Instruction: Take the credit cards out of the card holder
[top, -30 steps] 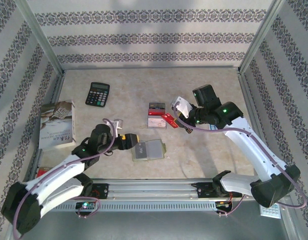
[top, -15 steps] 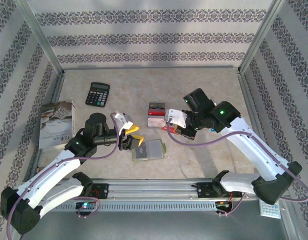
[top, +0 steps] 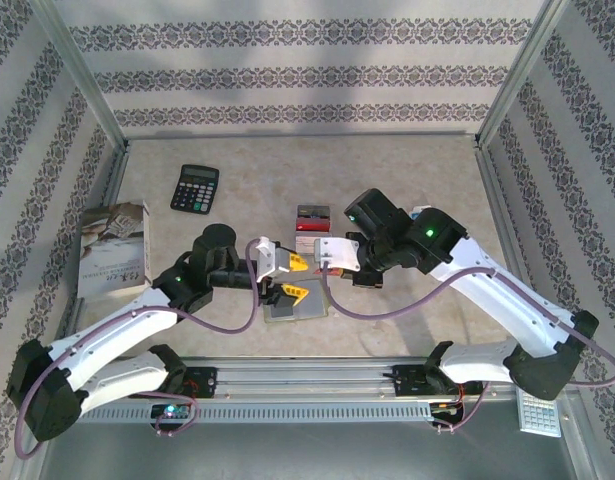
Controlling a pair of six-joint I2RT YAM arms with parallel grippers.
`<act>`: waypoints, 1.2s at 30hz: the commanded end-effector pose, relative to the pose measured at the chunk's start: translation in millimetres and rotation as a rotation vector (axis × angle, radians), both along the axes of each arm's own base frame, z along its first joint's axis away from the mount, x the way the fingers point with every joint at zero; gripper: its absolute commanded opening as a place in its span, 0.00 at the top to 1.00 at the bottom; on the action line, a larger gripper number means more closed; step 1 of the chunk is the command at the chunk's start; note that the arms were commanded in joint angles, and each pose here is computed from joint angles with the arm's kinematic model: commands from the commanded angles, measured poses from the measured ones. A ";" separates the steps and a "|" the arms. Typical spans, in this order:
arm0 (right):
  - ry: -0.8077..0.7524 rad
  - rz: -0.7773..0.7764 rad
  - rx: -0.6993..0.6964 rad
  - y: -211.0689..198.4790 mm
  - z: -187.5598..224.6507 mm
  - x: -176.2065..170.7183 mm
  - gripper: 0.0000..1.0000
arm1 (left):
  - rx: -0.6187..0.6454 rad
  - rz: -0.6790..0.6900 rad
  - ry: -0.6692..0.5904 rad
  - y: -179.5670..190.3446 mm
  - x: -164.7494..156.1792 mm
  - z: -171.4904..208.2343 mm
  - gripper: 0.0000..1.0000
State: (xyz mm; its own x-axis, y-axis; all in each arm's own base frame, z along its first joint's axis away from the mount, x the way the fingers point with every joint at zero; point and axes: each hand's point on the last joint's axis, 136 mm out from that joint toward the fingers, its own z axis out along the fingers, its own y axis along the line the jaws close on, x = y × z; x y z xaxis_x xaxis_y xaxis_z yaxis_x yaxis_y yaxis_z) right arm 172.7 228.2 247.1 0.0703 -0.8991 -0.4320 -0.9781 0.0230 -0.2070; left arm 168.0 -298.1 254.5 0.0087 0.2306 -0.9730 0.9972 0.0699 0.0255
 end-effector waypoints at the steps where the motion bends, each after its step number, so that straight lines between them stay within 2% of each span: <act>1: -0.008 0.034 0.016 7.1 8.6 -3.5 1.00 | -0.054 -0.029 -0.132 -11.1 0.9 24.1 0.46; 5: 0.011 0.054 0.038 15.4 11.1 -7.9 1.00 | -0.055 -0.027 -0.138 -18.3 5.0 20.3 0.51; 8: 0.019 0.054 0.046 17.8 11.1 -8.7 1.00 | -0.053 -0.025 -0.135 -22.0 7.7 17.4 0.59; 15: 0.049 0.048 0.062 20.1 10.4 -12.2 1.00 | -0.051 0.015 -0.150 -24.2 15.6 17.0 0.98; 16: 0.055 0.048 0.073 20.2 11.8 -13.2 1.00 | -0.052 0.019 -0.151 -24.2 16.2 17.1 1.00; 18: 0.075 0.039 0.107 19.9 16.2 -13.6 0.98 | -0.060 0.027 -0.155 -23.6 16.4 17.4 1.00; 20: 0.096 0.029 0.147 18.1 21.7 -13.5 0.91 | -0.082 0.034 -0.161 -22.8 15.8 19.9 1.00; 24: 0.104 0.012 0.193 14.2 29.3 -13.0 0.68 | -0.128 0.060 -0.172 -19.6 16.0 23.9 1.00; 27: 0.112 0.010 0.202 15.8 29.4 -13.9 0.60 | -0.155 0.066 -0.171 -18.7 15.5 26.8 1.00; 32: 0.118 0.008 0.199 19.3 26.8 -11.9 0.62 | -0.167 0.065 -0.166 -19.1 15.2 27.0 1.00; 36: 0.104 0.000 0.183 19.6 24.5 -7.6 0.73 | -0.169 0.066 -0.167 -19.0 15.2 27.1 1.00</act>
State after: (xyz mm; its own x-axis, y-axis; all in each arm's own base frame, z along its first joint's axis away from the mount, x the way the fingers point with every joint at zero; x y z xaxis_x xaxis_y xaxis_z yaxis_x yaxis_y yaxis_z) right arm 163.3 243.2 267.4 0.0150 -0.8145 -0.5800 -0.9942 0.0497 -0.0954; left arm 188.0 -315.7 268.4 0.1323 0.1209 -0.9838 0.9768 0.1527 0.1501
